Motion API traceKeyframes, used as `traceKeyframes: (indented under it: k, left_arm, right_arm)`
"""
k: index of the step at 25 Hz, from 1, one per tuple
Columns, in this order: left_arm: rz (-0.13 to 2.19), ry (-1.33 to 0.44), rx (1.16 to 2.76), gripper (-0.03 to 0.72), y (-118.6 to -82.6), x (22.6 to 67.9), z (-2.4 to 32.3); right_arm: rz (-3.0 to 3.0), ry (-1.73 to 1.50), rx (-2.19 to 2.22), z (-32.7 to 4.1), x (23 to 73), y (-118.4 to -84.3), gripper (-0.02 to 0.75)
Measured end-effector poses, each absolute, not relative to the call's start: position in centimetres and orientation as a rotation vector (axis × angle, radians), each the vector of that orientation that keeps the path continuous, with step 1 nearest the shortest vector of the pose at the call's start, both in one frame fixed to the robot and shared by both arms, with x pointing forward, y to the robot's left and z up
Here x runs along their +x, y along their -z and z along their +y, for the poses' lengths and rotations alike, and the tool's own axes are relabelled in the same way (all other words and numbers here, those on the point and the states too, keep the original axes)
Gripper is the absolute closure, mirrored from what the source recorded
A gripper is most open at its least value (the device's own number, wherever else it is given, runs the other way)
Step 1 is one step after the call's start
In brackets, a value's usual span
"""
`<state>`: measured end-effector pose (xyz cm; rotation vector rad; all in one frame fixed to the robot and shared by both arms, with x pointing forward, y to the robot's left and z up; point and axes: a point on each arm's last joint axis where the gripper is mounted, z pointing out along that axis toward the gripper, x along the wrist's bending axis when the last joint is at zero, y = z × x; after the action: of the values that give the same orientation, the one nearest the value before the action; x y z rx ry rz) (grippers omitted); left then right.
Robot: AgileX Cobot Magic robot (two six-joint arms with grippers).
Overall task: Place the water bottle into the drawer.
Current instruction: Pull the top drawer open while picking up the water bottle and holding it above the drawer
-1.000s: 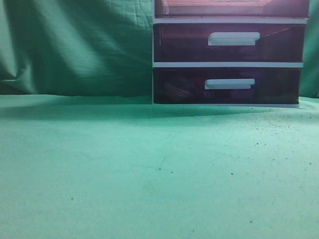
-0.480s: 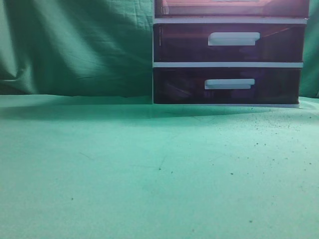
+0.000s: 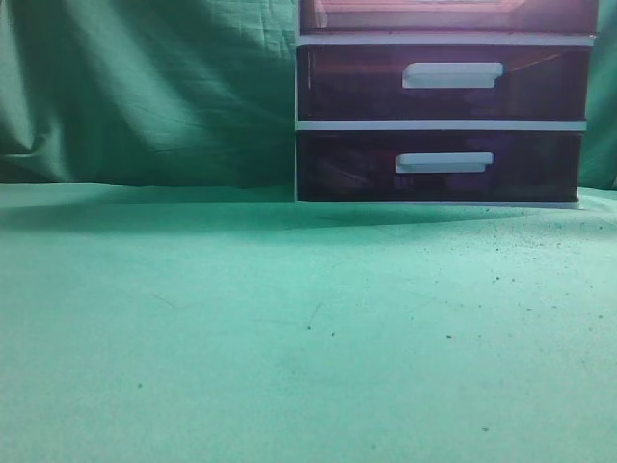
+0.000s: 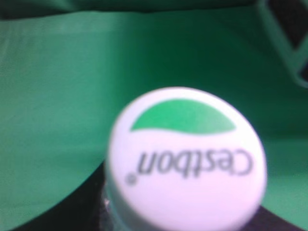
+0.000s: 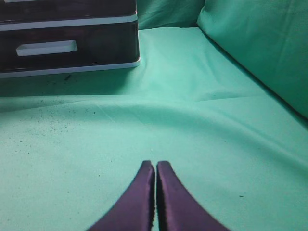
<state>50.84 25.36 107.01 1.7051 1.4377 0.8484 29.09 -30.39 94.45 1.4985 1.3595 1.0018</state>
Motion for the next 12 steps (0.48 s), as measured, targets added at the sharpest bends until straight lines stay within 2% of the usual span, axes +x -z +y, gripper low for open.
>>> traceKeyframes:
  k: [4, 7, 12]
  left_arm:
    - [1.32, -0.799, 1.808, 0.397, -111.5, 48.1, 22.1]
    - [1.213, -0.771, 1.851, 0.397, -113.9, 45.8, 20.6]
    - [1.087, -0.716, 1.856, 0.397, -115.9, 42.5, 19.5]
  right_arm:
    - [1.353, -1.009, 1.493, -30.4, 29.1, -94.5, 0.738]
    - [1.25, -1.162, 1.502, -30.1, 29.4, -95.3, 0.738]
    - [0.917, -1.45, 1.3, -30.2, 29.4, -98.7, 0.738]
